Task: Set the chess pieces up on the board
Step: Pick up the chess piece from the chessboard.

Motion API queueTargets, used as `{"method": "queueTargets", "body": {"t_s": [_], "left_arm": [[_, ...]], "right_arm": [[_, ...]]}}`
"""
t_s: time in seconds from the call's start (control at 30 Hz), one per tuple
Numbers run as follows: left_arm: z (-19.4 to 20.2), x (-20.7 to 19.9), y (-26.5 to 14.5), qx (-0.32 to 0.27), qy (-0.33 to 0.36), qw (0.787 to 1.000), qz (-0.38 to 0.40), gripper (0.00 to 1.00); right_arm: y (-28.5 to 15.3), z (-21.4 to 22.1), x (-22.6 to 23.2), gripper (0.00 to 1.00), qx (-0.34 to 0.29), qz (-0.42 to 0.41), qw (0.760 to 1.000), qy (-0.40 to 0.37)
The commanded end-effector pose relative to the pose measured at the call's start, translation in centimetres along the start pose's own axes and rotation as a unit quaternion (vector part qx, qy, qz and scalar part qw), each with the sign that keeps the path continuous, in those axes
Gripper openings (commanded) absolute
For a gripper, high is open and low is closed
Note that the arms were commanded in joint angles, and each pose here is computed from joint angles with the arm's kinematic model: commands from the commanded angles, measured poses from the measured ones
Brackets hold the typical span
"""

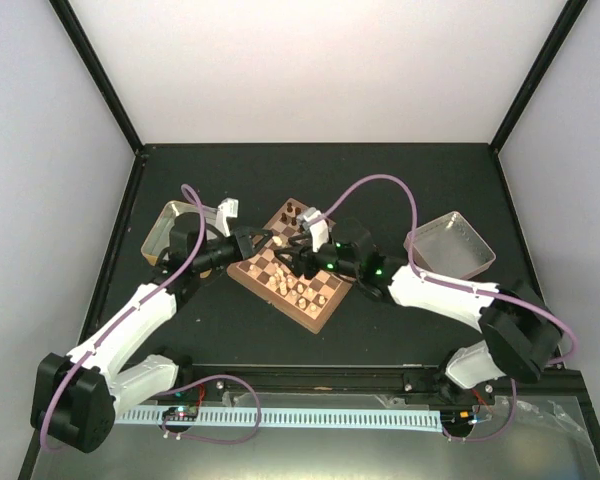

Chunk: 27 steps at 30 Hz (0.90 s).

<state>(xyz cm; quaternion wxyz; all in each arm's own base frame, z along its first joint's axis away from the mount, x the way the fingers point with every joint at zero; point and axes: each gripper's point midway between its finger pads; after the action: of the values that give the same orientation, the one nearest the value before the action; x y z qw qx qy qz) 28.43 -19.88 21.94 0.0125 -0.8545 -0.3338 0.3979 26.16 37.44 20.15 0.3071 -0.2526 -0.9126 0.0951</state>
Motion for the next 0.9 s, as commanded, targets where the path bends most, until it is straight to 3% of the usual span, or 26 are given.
{"method": "queueTargets", "body": {"t_s": [0.0,0.07,0.27,0.47,0.57,0.87], "left_arm": [[-1.9,-2.8,-0.8,-0.012,-0.009,0.999,0.039,0.02],[-2.1,-3.7,-1.2,-0.013,-0.027,0.998,0.057,0.02],[-3.1,-6.5,-2.4,-0.022,-0.078,0.99,0.114,0.01],[-4.1,-8.0,-3.3,-0.039,-0.117,0.981,0.148,0.01],[-4.2,-8.3,-3.4,-0.044,-0.123,0.979,0.157,0.02],[-4.3,-8.1,-3.3,-0.048,-0.126,0.979,0.153,0.02]], "right_arm": [[-3.1,-2.8,0.6,0.62,-0.082,-0.043,0.991,0.097],[-4.6,-4.2,1.5,0.67,-0.125,-0.088,0.977,0.147],[-6.1,-5.3,4.1,0.69,-0.138,-0.203,0.931,0.272],[-6.3,-5.9,4.3,0.67,-0.14,-0.235,0.899,0.341],[-6.3,-6.1,4.8,0.62,-0.133,-0.249,0.893,0.352],[-6.2,-6.1,4.9,0.35,-0.127,-0.258,0.884,0.369]]}}
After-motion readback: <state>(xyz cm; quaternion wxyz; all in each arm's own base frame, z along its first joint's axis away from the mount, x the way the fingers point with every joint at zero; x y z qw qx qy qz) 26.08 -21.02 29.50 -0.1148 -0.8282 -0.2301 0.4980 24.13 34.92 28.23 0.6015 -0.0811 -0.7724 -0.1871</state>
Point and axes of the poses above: each gripper's point midway between its finger pads, its own y axis out along the fingers, its own x axis along the line the jaws close on, z = x × y, and after that the axes turned 11 degrees about y, right-handed
